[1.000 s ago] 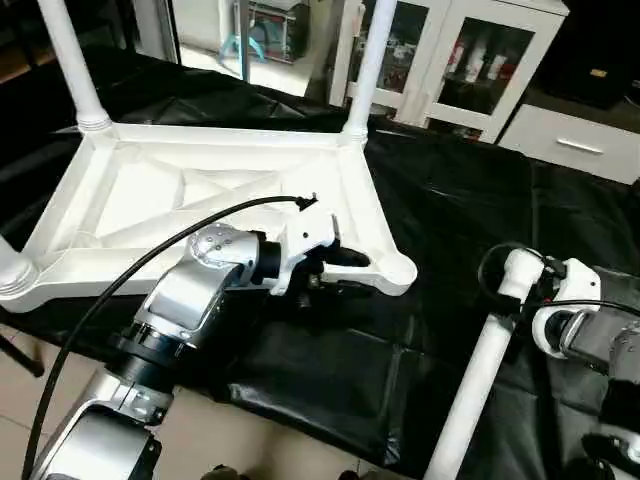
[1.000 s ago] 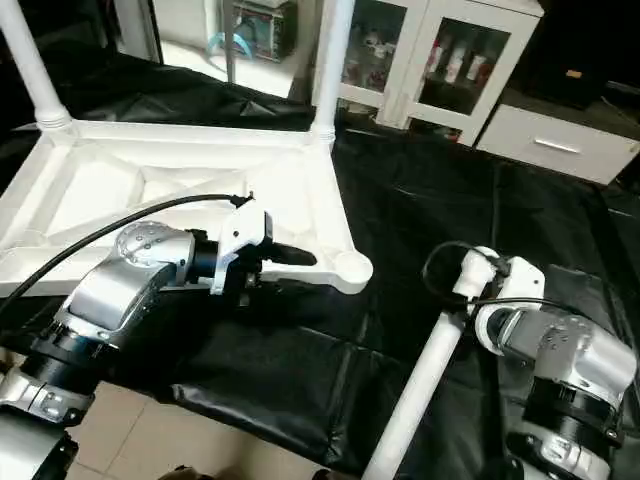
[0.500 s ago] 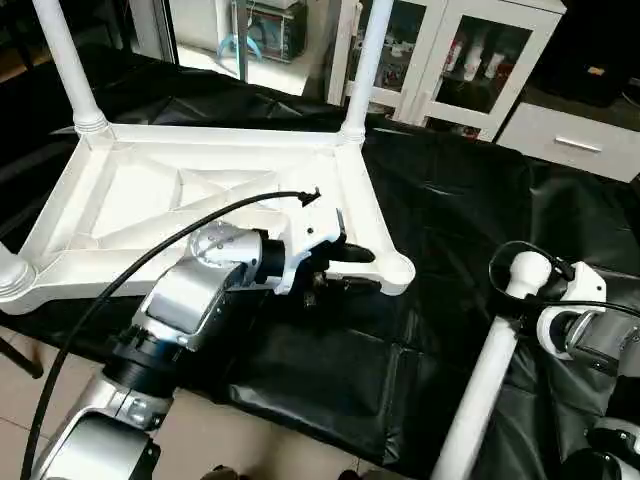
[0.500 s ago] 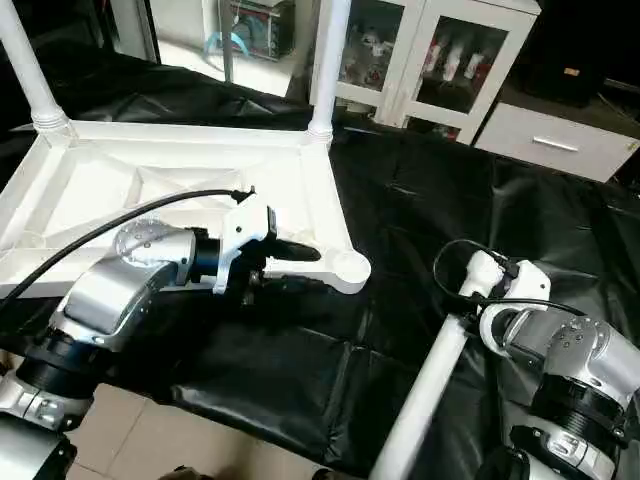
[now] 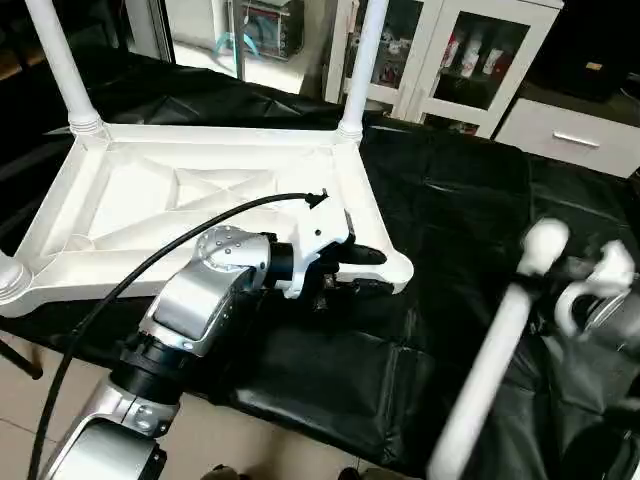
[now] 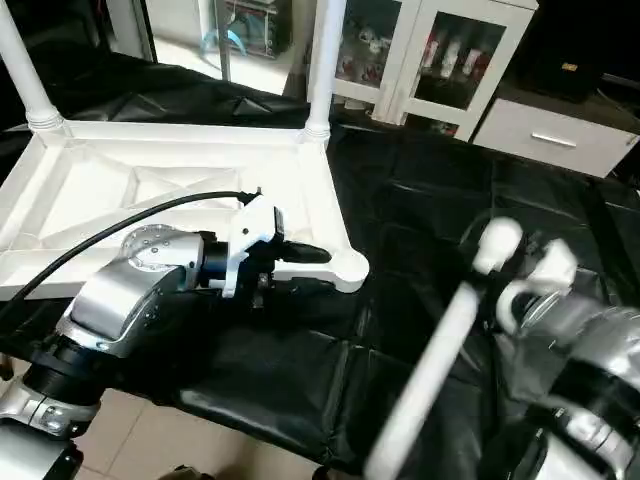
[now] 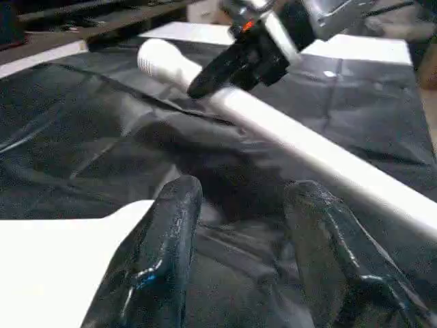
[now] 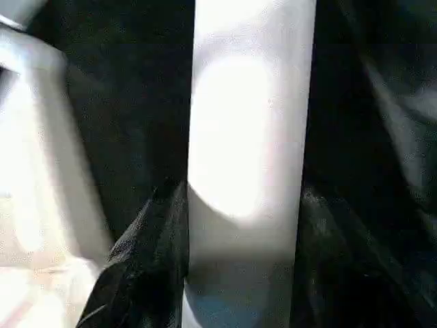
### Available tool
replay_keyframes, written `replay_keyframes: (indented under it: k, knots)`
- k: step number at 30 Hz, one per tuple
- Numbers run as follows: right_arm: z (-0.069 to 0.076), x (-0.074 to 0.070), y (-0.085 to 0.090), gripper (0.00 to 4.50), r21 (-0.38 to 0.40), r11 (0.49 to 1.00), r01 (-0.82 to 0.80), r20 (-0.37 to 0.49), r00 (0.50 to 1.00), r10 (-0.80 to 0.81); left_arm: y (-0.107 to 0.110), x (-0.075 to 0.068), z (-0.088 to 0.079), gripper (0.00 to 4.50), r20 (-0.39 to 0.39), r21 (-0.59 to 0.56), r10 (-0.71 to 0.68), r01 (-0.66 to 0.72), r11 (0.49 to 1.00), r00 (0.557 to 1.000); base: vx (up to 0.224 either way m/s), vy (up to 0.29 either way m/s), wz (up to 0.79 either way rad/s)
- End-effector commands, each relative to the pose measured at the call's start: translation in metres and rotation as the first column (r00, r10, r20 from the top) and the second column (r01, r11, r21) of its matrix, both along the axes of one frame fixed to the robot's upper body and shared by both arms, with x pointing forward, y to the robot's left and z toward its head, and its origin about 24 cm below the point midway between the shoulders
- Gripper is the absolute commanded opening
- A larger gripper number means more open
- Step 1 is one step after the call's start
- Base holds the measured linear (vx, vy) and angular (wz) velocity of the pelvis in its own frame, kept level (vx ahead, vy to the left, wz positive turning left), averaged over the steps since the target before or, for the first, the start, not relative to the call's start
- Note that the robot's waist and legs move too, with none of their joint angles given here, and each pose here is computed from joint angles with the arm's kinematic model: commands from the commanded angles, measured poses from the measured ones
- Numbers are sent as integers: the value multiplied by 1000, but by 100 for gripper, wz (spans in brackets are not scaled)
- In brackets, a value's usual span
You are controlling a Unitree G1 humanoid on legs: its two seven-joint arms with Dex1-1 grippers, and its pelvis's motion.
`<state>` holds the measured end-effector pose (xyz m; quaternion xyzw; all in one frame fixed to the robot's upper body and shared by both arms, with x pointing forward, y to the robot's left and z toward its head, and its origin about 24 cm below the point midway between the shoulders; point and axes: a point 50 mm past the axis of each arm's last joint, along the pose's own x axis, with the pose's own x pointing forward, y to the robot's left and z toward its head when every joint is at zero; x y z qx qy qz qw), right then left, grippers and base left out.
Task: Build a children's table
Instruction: Rotate table base
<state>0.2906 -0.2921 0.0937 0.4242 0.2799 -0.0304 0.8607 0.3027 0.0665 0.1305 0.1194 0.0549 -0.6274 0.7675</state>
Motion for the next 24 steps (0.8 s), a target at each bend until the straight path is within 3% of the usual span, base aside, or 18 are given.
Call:
replay_keyframes:
  k: [1,3,4,5,6,8,9,12,14,16,17,18,19,20,21,22,23,24]
  knots:
    - [31,3,-2,180,30,999,-39,171,985,33,-1,13,10,227,-38,-72,118,-120,990,992,0,0,0]
    - [56,7,1,180,4,998,-69,335,940,63,-4,24,20,261,-146,-169,219,-242,955,965,0,0,0]
    - [56,7,1,180,4,998,-69,335,940,63,-4,24,20,265,-146,-169,219,-242,955,965,0,0,0]
    - [72,11,4,180,-43,999,-27,440,897,43,-10,29,38,265,-316,-331,225,-330,884,922,0,0,0]
    - [81,16,5,180,-45,998,32,499,867,-5,-18,29,55,292,-366,-457,184,-348,819,912,0,0,0]
    - [98,25,5,180,-18,982,189,592,793,-142,-32,26,82,303,-419,-633,95,-365,682,903,0,0,0]
    - [101,27,4,180,3,973,231,607,773,-185,-36,24,85,309,-432,-654,74,-368,661,899,0,0,0]
    - [106,31,2,180,6,939,343,615,739,-274,-45,18,90,331,-404,-671,53,-335,661,913,0,0,0]
    - [109,32,-2,180,57,906,419,622,695,-361,-49,15,91,341,-405,-686,32,-327,650,914,0,0,0]
    - [115,33,-6,180,179,859,479,625,619,-475,-50,15,92,362,-464,-710,-4,-370,599,886,0,0,0]
    - [116,33,-6,180,185,857,481,625,615,-481,-50,15,92,362,-467,-711,-5,-372,597,884,0,0,0]
    - [123,35,-8,180,296,794,531,613,533,-584,-49,16,90,373,-533,-711,-25,-432,554,846,0,0,0]
    - [123,35,-8,180,296,794,531,613,533,-584,-49,16,90,380,-533,-711,-25,-432,554,846,0,0,0]
    - [130,38,-7,179,400,735,548,587,463,-664,-48,19,83,396,-626,-666,-5,-531,525,780,0,0,0]
    - [131,38,-7,179,405,732,548,585,460,-668,-48,19,82,396,-630,-663,-3,-536,524,776,0,0,0]
    - [139,43,-2,179,479,699,531,566,422,-708,-49,23,72,406,-700,-601,28,-610,517,713,0,0,0]
    - [139,44,-2,179,483,697,530,564,420,-711,-49,23,71,424,-705,-597,30,-614,516,709,0,0,0]
    - [149,48,6,179,511,694,507,574,399,-715,-54,23,61,429,-746,-547,40,-647,532,664,0,0,0]
